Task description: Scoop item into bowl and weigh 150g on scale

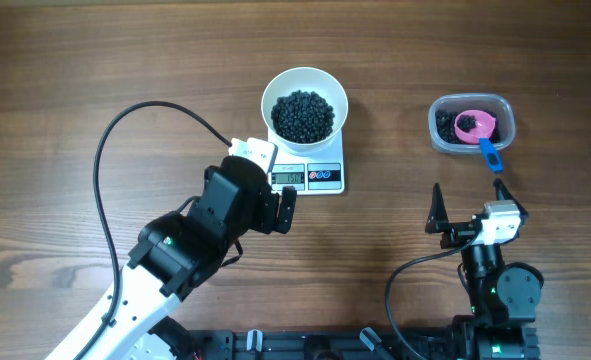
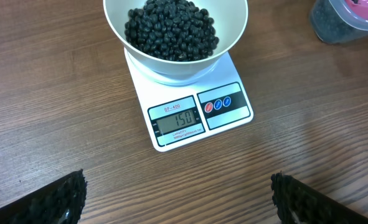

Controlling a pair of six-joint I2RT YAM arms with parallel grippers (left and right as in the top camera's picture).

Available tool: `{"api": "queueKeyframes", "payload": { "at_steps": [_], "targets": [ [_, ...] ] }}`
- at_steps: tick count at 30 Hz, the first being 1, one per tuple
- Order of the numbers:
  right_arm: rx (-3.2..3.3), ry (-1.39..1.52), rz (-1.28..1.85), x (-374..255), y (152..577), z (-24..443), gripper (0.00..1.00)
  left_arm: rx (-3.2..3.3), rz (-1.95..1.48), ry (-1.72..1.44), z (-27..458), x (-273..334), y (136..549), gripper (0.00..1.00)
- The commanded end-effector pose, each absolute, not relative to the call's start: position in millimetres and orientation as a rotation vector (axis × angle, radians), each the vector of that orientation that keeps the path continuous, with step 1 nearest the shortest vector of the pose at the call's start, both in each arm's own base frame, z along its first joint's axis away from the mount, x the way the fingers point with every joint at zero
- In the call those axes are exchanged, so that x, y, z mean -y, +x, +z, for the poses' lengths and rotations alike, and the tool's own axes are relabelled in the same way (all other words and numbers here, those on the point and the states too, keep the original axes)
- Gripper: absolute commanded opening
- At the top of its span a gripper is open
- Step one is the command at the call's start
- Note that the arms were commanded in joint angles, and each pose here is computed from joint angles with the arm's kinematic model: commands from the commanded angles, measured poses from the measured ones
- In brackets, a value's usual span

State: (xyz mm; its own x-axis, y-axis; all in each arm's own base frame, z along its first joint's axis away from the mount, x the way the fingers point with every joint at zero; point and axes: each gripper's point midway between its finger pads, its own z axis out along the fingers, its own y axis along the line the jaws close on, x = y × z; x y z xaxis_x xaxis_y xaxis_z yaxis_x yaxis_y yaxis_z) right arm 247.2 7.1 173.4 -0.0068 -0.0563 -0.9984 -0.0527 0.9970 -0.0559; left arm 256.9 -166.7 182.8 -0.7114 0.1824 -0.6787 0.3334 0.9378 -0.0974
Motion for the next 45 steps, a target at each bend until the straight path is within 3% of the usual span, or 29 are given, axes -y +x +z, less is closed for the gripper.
{"api": "queueKeyframes", "payload": {
  "at_steps": [1, 12, 17, 28, 35, 45],
  "targets": [
    [-1.568, -0.073, -0.009, -6, 247, 175, 1.00, -2.369, -0.276, 0.378, 184, 167, 258, 1.00],
    [-1.568, -0.073, -0.009, -6, 247, 175, 1.00, -2.406, -0.256, 0.384, 178, 162, 252, 1.00],
    [-1.568, -0.073, -0.009, -6, 247, 175, 1.00, -2.295, -0.258, 0.326, 198, 166, 272, 1.00],
    [-1.568, -0.073, -0.009, -6, 247, 175, 1.00, -2.038, -0.141, -0.103, 230, 68, 324, 1.00],
    [-1.568, -0.073, -0.009, -6, 247, 175, 1.00, -1.928, -0.120, -0.250, 242, 15, 309, 1.00],
    [-1.568, -0.073, -0.009, -6, 247, 175, 1.00, -1.750, -0.191, -0.262, 220, -2, 262, 1.00]
  ]
}}
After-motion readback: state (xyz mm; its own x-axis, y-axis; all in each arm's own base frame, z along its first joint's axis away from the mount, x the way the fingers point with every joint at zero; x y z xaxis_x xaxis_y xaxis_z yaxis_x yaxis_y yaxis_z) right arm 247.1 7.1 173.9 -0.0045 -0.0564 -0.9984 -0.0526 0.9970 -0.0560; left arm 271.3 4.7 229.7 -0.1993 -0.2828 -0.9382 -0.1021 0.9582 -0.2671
